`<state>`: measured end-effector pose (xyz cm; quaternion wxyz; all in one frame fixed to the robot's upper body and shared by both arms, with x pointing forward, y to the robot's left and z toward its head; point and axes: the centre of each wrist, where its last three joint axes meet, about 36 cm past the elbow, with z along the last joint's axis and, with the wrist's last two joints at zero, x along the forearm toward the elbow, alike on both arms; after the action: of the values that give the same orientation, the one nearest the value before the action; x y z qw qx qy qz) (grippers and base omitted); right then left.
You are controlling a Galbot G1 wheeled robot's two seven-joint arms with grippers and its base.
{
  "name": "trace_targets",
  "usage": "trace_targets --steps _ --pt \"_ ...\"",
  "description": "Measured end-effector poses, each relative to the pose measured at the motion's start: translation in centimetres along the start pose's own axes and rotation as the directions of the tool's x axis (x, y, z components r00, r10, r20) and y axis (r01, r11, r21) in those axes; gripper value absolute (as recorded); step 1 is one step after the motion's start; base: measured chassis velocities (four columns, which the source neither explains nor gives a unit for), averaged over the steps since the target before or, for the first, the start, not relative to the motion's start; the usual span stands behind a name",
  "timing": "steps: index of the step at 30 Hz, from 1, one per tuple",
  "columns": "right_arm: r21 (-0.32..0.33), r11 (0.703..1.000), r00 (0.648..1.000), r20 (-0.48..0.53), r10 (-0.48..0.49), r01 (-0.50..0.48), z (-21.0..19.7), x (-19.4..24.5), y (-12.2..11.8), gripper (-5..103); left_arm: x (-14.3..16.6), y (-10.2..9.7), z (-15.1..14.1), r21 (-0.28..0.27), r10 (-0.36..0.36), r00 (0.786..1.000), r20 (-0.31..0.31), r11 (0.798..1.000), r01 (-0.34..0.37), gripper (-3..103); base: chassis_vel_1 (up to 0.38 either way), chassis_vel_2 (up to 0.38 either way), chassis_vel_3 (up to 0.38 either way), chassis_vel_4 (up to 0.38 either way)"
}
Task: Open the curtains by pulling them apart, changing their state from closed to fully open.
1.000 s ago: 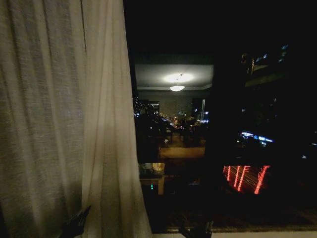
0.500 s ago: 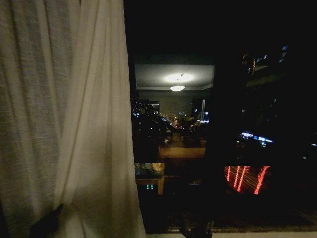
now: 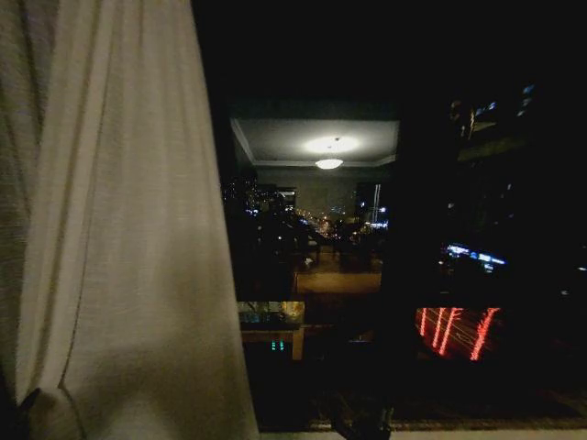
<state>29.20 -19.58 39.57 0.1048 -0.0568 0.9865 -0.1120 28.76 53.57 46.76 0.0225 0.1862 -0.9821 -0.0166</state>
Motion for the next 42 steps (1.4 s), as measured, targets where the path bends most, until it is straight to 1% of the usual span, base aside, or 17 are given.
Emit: trace_targets --steps 5,8,10,12,13,15,16,17,18,24,26,28,29,32,34,37,42 --pt "-0.008 1.000 1.000 -0.003 0.006 -0.006 0.1 -0.1 -0.2 100 0.1 -2.0 -0.1 -0.012 0.059 0.998 0.007 0.998 -0.059 -2 0.000 0.000 0.000 0.000" --pt "-0.010 1.000 1.000 -0.003 0.010 -0.010 0.3 -0.2 -0.3 100 0.9 -5.0 -0.5 -0.023 0.239 0.971 0.025 0.971 -0.239 12 0.000 0.000 0.000 0.000" --pt "-0.010 1.000 1.000 -0.003 0.010 -0.010 0.3 -0.2 -0.3 100 1.0 -5.6 -0.6 -0.024 0.269 0.963 0.028 0.963 -0.268 18 0.000 0.000 0.000 0.000" --pt "-0.012 1.000 1.000 -0.003 0.007 -0.007 0.5 -0.1 -0.2 100 1.3 -7.4 -0.8 -0.029 0.390 0.920 0.029 0.921 -0.389 28 0.000 0.000 0.000 0.000" --pt "-0.012 1.000 1.000 -0.003 0.007 -0.007 0.5 -0.1 -0.2 100 1.3 -7.4 -0.8 -0.029 0.390 0.920 0.029 0.921 -0.389 28 0.000 0.000 0.000 0.000" --pt "-0.014 1.000 1.000 -0.002 0.004 -0.004 0.7 -0.1 -0.1 100 1.0 -8.3 -1.2 -0.052 0.485 0.875 0.012 0.874 -0.484 34 0.000 0.000 0.000 0.000" --pt "-0.014 1.000 1.000 -0.002 0.004 -0.004 0.7 -0.1 -0.1 100 1.0 -8.3 -1.2 -0.052 0.485 0.875 0.012 0.874 -0.484 34 0.000 0.000 0.000 0.000" --pt "-0.015 1.000 1.000 -0.002 0.002 -0.002 0.8 0.0 0.0 100 0.6 -8.7 -1.3 -0.065 0.525 0.851 0.000 0.849 -0.524 45 0.000 0.000 0.000 0.000" --pt "-0.015 1.000 1.000 -0.004 0.001 -0.001 0.9 0.1 0.0 100 0.1 -8.9 -1.4 -0.072 0.542 0.840 -0.011 0.837 -0.542 45 0.000 0.000 0.000 0.000" --pt "-0.010 1.000 1.000 -0.009 0.005 -0.005 1.0 0.7 -0.2 100 -3.9 -8.5 -1.0 -0.106 0.566 0.821 -0.070 0.815 -0.570 72 0.000 0.000 0.000 0.000" --pt "-0.009 1.000 1.000 -0.008 0.005 -0.005 1.0 0.7 -0.2 100 -4.4 -8.5 -1.0 -0.108 0.567 0.820 -0.073 0.813 -0.572 72 0.000 0.000 0.000 0.000" --pt "-0.006 1.000 1.000 -0.003 0.004 -0.004 0.9 0.5 -0.2 100 -6.5 -9.0 -1.3 -0.107 0.580 0.809 -0.091 0.802 -0.587 84 0.000 0.000 0.000 0.000" --pt "-0.006 1.000 1.000 -0.003 0.004 -0.004 0.9 0.5 -0.2 100 -6.5 -9.0 -1.3 -0.107 0.580 0.809 -0.091 0.802 -0.587 84 0.000 0.000 0.000 0.000" --pt "0.008 1.000 1.000 0.006 -0.007 0.007 0.8 0.3 0.1 100 -8.4 -10.8 -1.4 -0.104 0.616 0.781 -0.107 0.774 -0.625 97 0.000 0.000 0.000 0.000" --pt "0.011 1.000 1.000 0.007 -0.009 0.009 0.8 0.3 0.1 100 -8.7 -11.1 -1.4 -0.104 0.622 0.776 -0.107 0.769 -0.631 99 0.000 0.000 0.000 0.000" --pt "0.017 1.000 1.000 0.002 -0.014 0.014 0.8 0.5 0.2 100 -9.3 -12.8 -1.1 -0.095 0.651 0.751 -0.113 0.745 -0.660 100 0.000 0.000 0.000 0.000" --pt "0.024 1.000 1.000 -0.011 -0.010 0.010 1.0 1.0 0.0 100 -10.4 -13.8 -0.1 -0.083 0.663 0.737 -0.131 0.733 -0.675 100 0.000 0.000 0.000 0.000"
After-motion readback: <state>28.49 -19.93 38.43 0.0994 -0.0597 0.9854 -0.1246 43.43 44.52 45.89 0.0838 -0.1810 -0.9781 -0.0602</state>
